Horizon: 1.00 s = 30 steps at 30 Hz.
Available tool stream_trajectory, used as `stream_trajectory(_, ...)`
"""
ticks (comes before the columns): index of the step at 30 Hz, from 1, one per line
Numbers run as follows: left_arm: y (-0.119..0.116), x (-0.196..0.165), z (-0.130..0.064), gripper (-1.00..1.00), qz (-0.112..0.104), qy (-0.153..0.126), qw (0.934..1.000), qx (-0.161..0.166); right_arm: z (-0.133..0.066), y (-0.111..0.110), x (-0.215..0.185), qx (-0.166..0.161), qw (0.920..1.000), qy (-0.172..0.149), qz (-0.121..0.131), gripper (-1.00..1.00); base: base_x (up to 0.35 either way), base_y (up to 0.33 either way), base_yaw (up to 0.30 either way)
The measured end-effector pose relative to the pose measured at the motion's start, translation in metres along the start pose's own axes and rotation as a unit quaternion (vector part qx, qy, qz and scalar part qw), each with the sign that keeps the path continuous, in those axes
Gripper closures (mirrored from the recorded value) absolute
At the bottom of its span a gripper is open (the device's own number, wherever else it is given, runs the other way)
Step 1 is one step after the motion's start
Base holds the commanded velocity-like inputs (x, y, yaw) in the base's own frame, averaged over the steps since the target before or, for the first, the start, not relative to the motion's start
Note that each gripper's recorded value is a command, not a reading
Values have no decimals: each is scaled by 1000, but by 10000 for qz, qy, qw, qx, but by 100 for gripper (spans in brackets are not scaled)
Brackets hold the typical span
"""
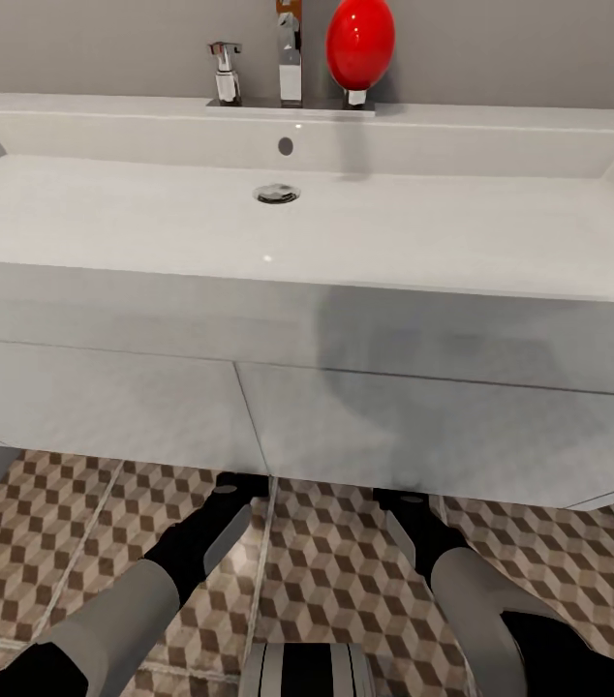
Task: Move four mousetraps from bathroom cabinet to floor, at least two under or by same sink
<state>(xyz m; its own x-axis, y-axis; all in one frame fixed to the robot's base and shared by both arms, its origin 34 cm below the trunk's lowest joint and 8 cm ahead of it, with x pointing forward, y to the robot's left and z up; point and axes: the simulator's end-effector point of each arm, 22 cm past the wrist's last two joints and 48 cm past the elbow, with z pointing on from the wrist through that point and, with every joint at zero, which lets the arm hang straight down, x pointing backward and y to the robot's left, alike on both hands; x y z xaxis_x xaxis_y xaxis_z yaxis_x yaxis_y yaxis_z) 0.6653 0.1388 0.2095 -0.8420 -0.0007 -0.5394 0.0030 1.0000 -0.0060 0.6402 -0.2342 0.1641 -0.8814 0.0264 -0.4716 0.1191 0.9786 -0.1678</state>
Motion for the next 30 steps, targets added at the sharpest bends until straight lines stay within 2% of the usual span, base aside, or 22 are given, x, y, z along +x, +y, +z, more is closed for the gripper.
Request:
stream_trajectory(14,-1,-9,0,100,-3,-59,10000,8,0,1,0,-16,10000,2,14,100,0,0,-1)
stream_trajectory(18,0,-8,0,100,1,-55,10000,4,1,5,3,-53,9999,102,-48,100,0,0,-123)
stream_trajectory(24,-1,-9,0,100,-2,-64,10000,11,1,5,3,-52,9999,98,-49,100,0,0,-19)
stream_trajectory(30,3,-4,1,100,-8,0,10000,-33,0,3,-5,-42,10000,24,-21,100,0,0,-168)
